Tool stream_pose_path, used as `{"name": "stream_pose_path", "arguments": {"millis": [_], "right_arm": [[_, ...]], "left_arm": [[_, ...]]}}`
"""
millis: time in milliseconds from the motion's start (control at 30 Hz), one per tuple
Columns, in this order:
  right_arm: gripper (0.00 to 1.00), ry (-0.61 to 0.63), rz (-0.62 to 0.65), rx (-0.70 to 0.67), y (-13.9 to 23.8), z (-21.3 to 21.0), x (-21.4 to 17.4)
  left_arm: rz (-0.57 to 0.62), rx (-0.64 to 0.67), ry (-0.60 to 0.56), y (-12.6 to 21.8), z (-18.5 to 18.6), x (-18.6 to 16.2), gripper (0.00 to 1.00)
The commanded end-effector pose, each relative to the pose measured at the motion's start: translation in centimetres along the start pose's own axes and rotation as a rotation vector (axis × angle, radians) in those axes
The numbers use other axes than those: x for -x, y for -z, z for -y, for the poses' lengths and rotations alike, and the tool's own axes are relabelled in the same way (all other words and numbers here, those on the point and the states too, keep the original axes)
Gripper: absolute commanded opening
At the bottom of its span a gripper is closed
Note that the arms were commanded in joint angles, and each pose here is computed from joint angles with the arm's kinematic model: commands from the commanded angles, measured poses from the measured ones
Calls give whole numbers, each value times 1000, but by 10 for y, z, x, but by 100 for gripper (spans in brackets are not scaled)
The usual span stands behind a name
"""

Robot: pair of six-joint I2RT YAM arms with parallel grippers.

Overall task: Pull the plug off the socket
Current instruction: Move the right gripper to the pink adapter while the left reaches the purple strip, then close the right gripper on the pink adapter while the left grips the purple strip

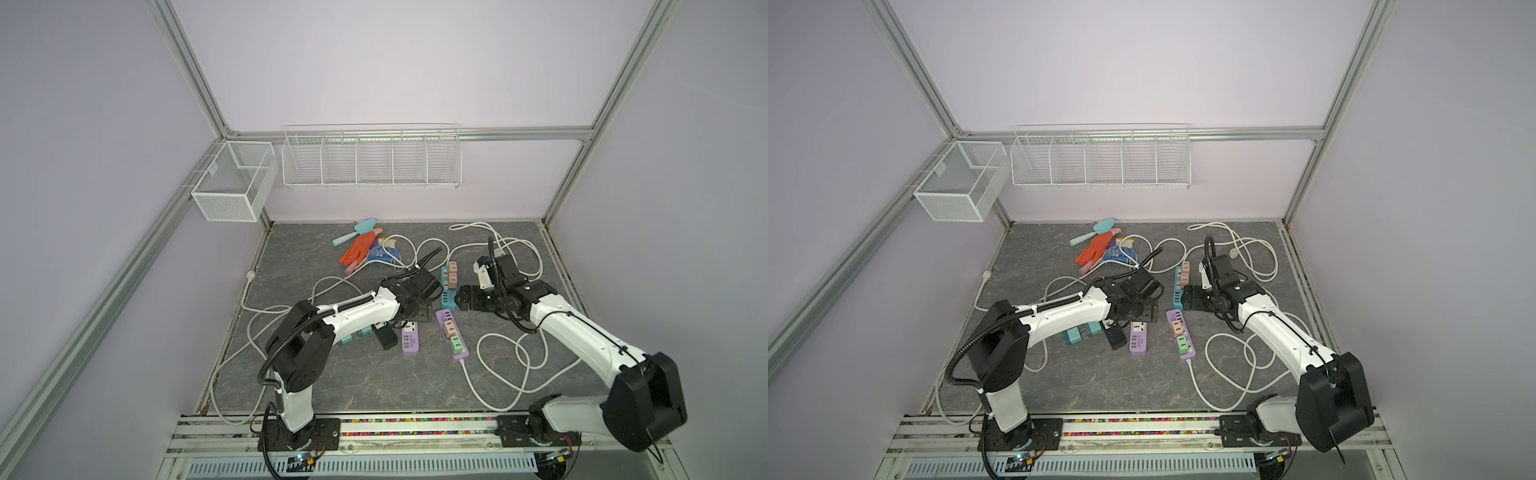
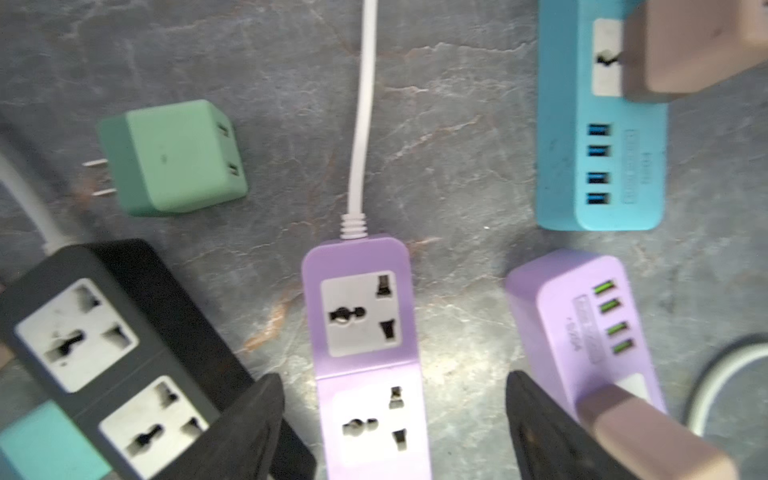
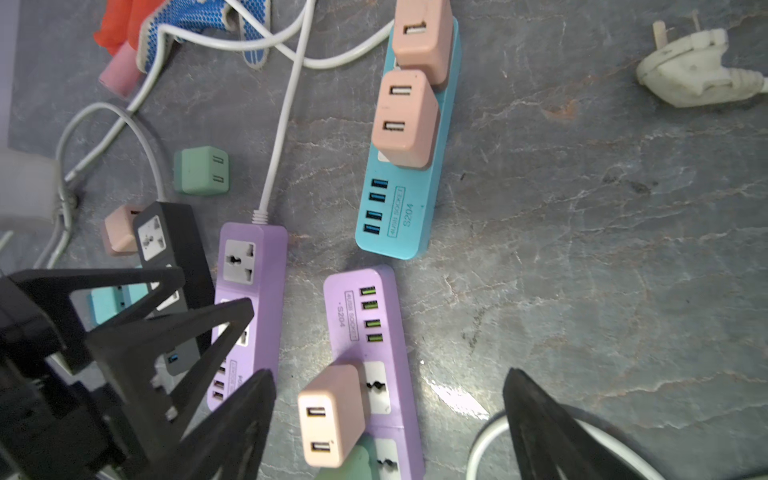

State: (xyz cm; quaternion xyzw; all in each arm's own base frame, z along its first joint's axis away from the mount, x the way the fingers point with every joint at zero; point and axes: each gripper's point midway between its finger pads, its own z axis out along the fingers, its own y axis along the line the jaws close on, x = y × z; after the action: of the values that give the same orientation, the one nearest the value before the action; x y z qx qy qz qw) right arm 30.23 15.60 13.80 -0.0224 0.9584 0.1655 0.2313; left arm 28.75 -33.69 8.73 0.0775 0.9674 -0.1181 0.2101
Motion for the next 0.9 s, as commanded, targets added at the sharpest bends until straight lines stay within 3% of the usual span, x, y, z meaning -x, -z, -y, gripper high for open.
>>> {"name": "stream_pose_path", "arguments": {"millis": [0, 267, 567, 867], "right_arm": [[89, 48, 8, -26, 20, 1, 2], [88, 98, -49, -38, 25, -4, -13], [90, 158, -105, -74, 18, -13, -31], [98, 166, -116, -26, 7, -31, -36]], "left_arm": [[58, -207, 54, 19, 41, 20, 80], [37, -383, 97, 7, 79, 25, 74], [-3, -360, 114, -26, 72, 19, 61], [-3, -310, 132, -33, 50, 3, 53]]}}
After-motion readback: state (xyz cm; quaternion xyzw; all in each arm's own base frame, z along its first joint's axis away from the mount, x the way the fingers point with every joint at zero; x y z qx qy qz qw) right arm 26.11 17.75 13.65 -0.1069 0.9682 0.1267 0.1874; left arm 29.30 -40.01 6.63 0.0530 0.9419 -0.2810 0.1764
